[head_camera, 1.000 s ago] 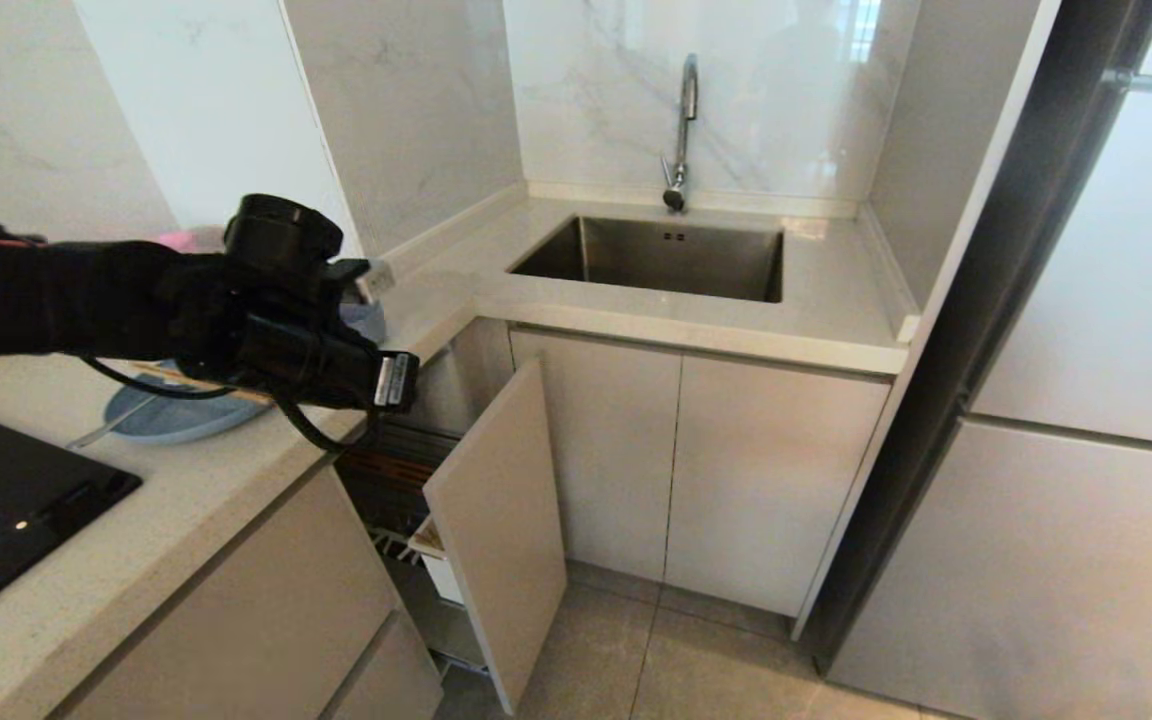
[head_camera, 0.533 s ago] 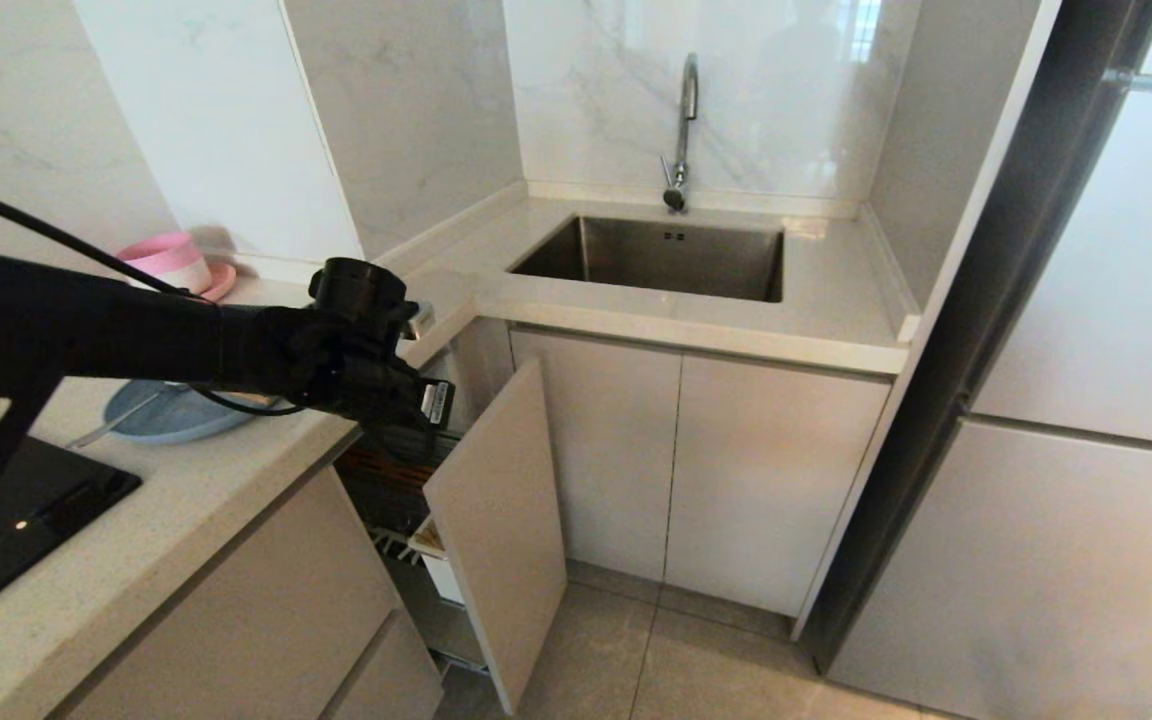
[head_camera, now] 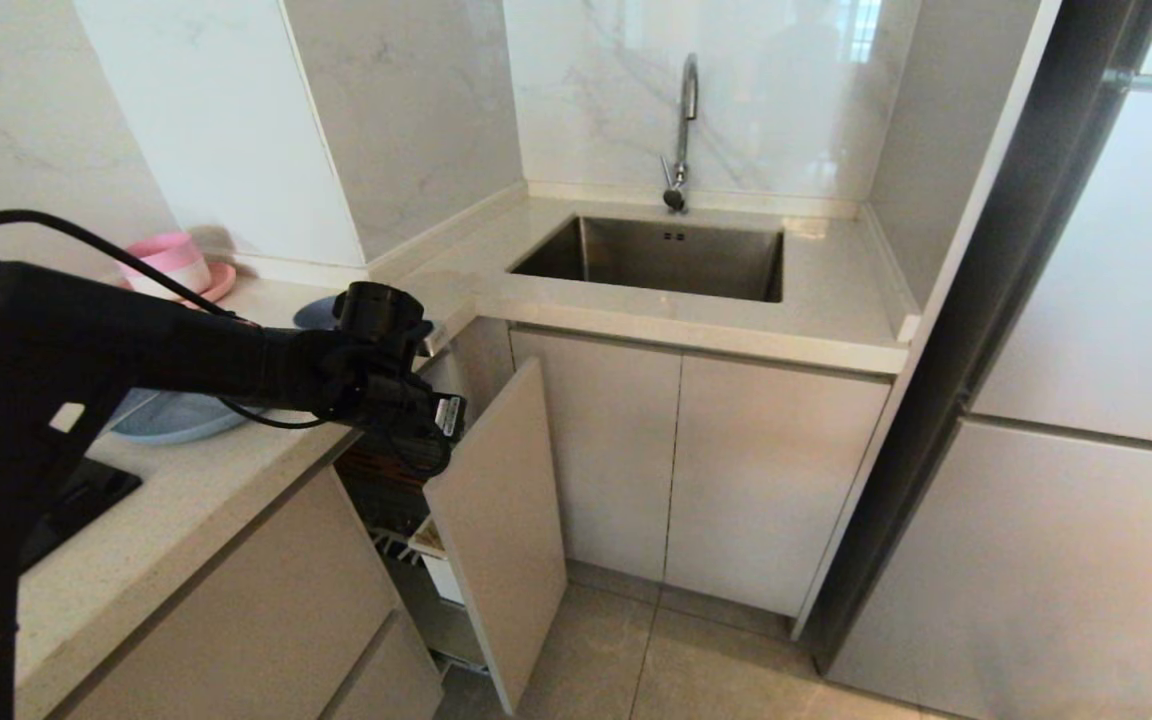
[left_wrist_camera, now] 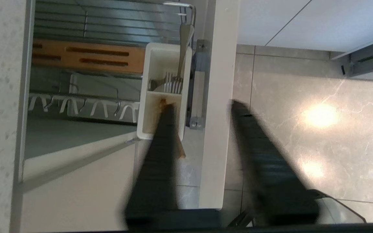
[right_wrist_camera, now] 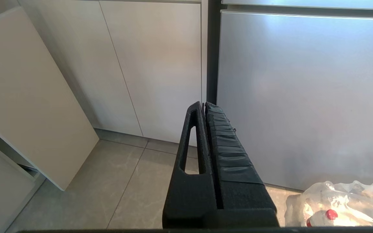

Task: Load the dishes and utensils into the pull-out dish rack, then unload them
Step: Open the cupboard

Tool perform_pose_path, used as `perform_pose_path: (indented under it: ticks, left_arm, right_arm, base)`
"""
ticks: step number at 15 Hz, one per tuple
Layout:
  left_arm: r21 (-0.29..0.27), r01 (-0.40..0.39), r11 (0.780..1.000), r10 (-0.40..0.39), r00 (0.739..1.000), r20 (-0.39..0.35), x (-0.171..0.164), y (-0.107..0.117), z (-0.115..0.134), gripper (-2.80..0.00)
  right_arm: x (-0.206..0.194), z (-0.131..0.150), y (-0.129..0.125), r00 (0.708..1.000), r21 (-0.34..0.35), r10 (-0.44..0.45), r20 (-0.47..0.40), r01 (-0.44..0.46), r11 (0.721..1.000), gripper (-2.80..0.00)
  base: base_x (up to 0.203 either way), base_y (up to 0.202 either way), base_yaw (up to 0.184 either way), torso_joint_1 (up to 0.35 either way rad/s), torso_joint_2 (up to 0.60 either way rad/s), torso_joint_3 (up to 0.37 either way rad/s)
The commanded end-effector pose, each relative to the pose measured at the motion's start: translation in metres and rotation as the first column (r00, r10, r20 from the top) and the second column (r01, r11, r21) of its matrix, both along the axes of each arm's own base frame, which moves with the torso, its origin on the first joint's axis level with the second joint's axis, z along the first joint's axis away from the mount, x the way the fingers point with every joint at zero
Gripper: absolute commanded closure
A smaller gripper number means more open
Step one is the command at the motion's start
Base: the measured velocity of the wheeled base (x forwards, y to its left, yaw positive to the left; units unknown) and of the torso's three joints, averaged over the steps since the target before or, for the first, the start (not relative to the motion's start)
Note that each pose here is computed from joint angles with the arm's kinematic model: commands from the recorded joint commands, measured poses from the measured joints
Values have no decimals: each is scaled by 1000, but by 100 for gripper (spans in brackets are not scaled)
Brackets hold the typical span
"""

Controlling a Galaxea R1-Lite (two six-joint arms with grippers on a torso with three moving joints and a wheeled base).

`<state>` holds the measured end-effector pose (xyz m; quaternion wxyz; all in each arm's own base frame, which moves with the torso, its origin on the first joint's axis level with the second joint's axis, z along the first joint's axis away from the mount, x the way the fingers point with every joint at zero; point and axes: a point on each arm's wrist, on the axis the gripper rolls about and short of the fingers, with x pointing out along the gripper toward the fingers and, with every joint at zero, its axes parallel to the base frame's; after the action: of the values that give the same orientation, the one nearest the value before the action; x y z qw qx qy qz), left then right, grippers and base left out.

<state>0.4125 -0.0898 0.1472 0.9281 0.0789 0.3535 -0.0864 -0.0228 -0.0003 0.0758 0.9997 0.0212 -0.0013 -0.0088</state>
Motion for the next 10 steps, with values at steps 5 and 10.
perform_pose_path:
  ticks: [5,10]
  left_arm:
    - [-11,16,1000,-16,1000,2,14,-6,-21,-280]
    - [-44,38,998,-39,999,-34,20,-8,-36,-280]
  right_arm:
    - [0,0,0,1000,1,-1,0,1,1000,0]
    - [0,0,0,1000,1,-1,0,1,1000,0]
  base:
    - [0,0,0,0,0,0]
    - [0,0,0,0,0,0]
